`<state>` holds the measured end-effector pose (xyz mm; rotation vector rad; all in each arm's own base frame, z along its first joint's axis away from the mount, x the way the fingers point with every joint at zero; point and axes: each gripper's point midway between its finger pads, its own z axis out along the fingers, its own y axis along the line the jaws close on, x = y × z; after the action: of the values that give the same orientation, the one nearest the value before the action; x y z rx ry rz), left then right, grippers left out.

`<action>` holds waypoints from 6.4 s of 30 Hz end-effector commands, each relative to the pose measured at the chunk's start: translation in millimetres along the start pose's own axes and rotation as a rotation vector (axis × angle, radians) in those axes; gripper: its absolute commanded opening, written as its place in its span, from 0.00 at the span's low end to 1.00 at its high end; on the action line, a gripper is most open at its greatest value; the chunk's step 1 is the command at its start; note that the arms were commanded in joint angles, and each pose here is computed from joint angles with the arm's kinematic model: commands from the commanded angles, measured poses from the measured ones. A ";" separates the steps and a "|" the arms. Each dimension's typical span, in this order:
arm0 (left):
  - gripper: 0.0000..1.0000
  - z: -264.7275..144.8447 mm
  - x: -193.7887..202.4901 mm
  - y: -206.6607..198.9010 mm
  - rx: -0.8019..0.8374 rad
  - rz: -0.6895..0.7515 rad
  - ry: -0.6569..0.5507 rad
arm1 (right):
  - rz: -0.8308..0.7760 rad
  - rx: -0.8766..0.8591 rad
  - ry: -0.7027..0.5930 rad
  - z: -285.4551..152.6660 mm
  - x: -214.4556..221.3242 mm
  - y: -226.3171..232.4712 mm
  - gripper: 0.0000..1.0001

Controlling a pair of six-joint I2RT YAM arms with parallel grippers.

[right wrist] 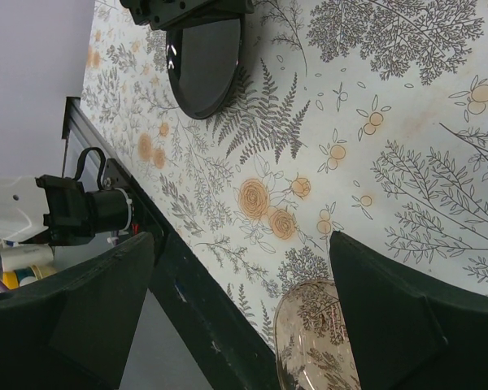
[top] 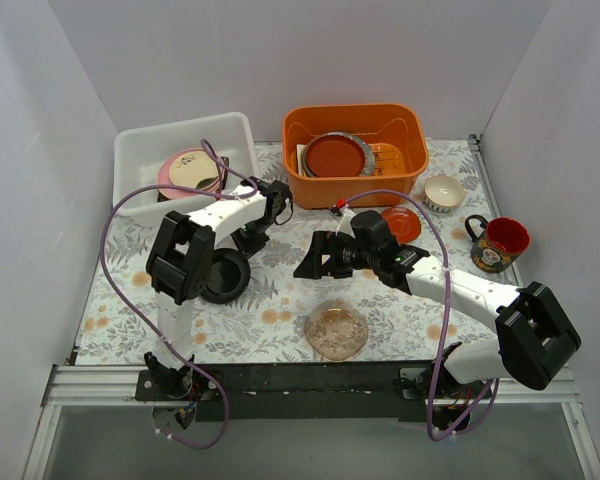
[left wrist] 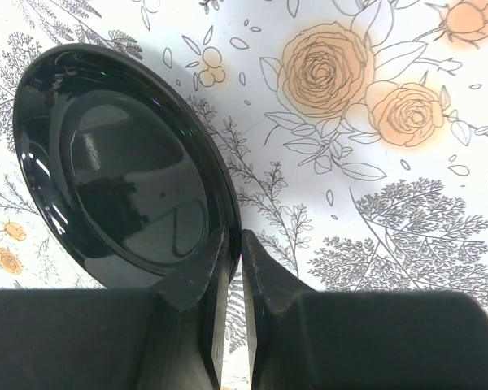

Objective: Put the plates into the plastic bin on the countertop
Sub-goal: Move the plate to the center of the board, then pick up the plate at the center of the board.

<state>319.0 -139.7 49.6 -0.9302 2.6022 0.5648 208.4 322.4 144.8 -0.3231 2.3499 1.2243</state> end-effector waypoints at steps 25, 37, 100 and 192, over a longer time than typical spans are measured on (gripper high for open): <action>0.25 -38.4 -1.5 -25.5 0.452 0.214 -0.101 | -0.028 -0.002 -0.018 -7.9 3.0 0.5 0.96; 0.46 -56.6 -4.3 -28.7 0.539 0.245 -0.128 | -0.027 0.002 -0.020 -8.8 3.9 -0.8 0.96; 0.89 15.0 15.9 135.1 0.827 -0.580 0.307 | -0.028 0.191 -0.117 -31.0 -6.9 -42.9 0.98; 0.00 -58.1 -49.7 111.4 1.055 -0.470 0.023 | -0.102 0.665 -0.275 -91.1 -0.9 -152.4 0.97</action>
<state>260.9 -64.5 126.0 -1.1073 2.0972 -0.8750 236.8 161.9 76.3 -0.0506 2.3504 0.3719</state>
